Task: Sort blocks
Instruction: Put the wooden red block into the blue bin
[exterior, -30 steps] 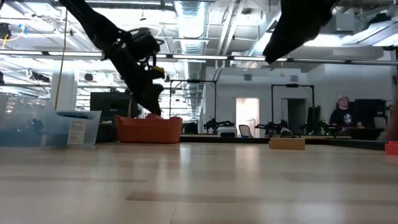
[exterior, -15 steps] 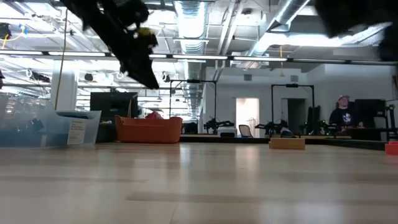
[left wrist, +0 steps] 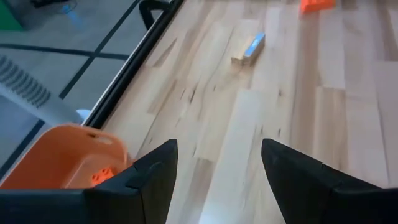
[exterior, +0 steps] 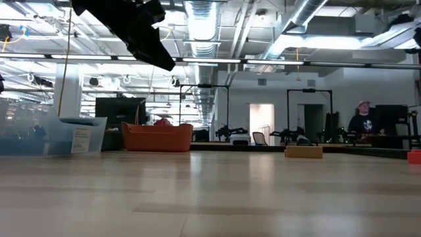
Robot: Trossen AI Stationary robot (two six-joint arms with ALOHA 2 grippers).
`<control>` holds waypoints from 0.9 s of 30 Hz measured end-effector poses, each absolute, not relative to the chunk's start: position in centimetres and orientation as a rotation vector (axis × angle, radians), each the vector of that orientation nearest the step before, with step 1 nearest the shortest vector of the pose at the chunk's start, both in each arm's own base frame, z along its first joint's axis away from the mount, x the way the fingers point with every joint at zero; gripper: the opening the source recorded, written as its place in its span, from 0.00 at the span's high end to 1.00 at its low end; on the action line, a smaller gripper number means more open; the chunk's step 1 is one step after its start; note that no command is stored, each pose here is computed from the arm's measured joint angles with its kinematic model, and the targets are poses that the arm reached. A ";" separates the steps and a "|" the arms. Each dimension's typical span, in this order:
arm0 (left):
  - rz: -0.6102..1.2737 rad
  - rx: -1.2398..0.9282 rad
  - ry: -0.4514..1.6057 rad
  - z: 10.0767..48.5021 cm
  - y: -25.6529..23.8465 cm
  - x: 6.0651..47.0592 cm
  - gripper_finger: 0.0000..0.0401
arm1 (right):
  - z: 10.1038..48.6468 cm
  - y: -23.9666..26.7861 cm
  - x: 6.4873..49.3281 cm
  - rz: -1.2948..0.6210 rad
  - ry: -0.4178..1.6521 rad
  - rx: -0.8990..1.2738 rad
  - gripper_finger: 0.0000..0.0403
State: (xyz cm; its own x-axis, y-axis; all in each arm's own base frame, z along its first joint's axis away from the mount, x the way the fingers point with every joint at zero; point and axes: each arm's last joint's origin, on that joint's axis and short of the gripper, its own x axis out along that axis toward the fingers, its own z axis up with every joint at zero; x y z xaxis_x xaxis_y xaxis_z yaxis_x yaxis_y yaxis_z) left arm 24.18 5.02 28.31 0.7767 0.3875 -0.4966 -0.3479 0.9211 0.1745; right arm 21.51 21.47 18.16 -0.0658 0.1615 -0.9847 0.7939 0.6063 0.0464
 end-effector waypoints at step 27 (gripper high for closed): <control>0.375 0.112 0.564 28.2 4.7 24.3 0.43 | 13.8 21.8 22.5 -0.629 1.708 0.644 0.63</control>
